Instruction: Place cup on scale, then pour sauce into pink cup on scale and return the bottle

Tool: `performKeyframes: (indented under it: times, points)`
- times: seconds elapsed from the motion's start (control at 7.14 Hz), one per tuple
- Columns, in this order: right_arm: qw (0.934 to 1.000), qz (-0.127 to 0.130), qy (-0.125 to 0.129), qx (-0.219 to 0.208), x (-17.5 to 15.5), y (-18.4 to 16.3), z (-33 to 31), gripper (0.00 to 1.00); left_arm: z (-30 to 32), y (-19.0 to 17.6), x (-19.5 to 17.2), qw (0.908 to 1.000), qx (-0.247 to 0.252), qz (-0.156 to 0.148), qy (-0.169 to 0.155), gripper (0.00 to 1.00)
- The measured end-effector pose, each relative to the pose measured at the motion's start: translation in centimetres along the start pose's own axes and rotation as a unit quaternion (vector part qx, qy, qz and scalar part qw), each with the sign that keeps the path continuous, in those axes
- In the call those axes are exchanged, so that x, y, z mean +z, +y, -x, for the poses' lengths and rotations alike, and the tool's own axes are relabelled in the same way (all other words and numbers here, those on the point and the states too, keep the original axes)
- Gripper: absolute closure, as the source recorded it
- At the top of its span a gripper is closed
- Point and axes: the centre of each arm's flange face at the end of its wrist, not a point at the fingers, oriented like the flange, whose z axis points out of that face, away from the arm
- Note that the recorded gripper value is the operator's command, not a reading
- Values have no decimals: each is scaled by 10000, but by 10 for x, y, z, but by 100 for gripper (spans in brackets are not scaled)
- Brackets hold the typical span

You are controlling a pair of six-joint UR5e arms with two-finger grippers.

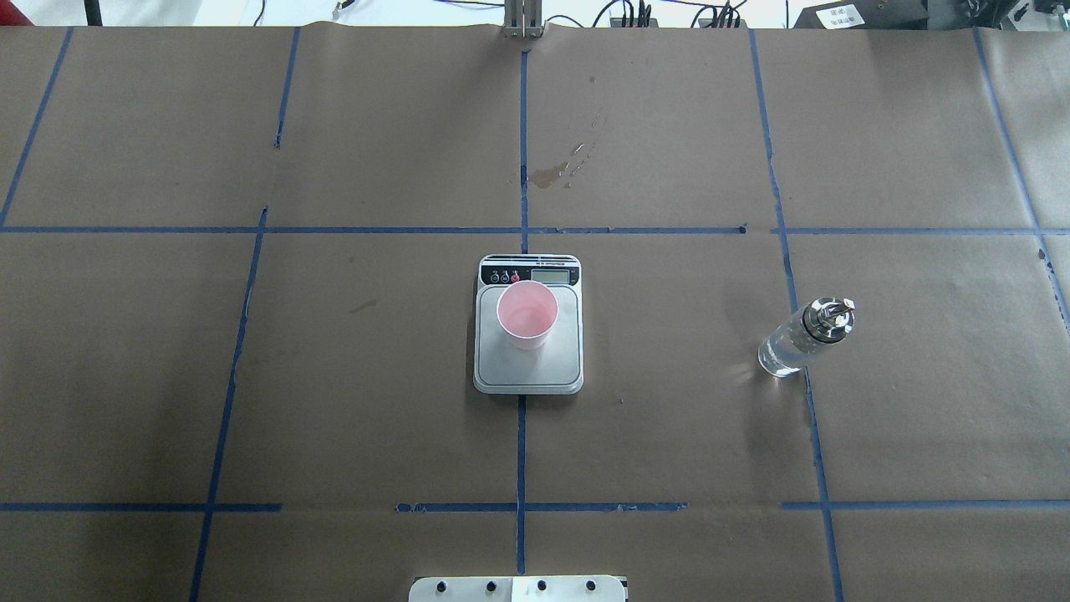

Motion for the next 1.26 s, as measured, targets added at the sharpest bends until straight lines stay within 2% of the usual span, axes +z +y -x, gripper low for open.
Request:
performKeyframes:
  times: [0.42, 0.7, 1.26]
  points:
    - [9997, 28, 191, -152, 1, 25, -1, 0, -6, -1, -7, 10000, 55, -66, 14, 0]
    - [9997, 67, 208, -130, 4, 40, -4, 0, -6, 2, -7, 10000, 53, -65, 29, 0]
    - [9998, 75, 171, -111, 4, 47, -5, 0, -8, 9, -9, 10000, 87, 20, 44, 0]
